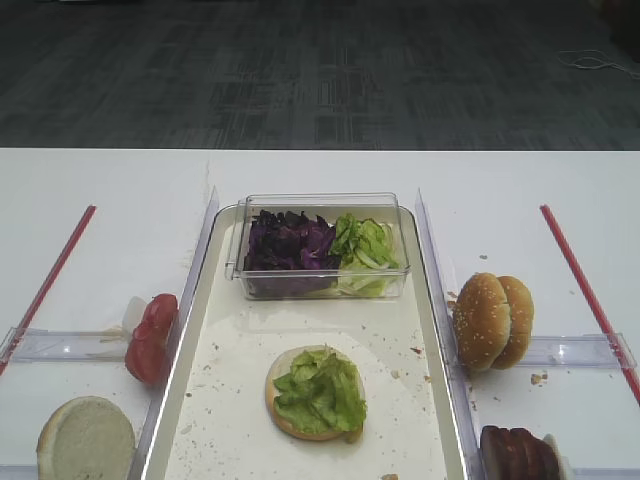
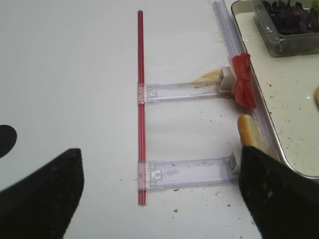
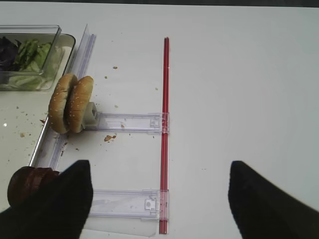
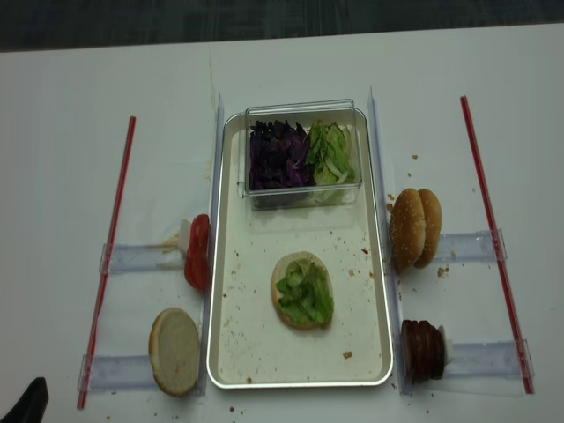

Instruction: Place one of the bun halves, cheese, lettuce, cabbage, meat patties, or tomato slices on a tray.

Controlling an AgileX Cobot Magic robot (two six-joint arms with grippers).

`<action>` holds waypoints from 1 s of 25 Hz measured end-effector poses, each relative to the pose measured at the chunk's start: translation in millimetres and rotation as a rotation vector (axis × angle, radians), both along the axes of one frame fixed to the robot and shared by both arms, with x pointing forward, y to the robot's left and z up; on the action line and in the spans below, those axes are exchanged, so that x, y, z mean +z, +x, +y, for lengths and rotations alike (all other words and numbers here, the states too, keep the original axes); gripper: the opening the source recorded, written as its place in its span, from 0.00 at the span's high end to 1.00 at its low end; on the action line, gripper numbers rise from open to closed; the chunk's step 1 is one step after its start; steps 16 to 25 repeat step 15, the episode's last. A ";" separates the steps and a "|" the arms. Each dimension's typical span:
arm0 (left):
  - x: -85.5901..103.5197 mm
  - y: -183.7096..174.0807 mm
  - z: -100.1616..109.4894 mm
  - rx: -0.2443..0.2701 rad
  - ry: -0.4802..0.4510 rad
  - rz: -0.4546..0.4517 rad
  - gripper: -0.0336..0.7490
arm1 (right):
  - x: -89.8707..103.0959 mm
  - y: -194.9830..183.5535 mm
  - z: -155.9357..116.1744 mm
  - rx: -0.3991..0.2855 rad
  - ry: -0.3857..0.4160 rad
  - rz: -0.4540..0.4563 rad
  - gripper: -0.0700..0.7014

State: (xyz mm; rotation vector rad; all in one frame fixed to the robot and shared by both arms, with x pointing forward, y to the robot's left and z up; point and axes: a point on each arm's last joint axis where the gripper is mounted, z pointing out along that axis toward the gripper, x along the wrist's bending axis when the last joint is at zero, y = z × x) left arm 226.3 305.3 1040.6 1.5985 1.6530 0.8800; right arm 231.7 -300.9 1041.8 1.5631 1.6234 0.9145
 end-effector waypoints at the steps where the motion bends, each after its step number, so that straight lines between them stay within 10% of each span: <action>1: 0.0 0.0 0.0 0.000 0.000 0.000 0.17 | 0.0 0.0 0.0 0.000 0.000 0.000 0.14; 25: 0.0 0.0 0.0 0.000 0.000 0.000 0.17 | 0.0 0.0 -0.2 -0.003 0.001 0.000 0.14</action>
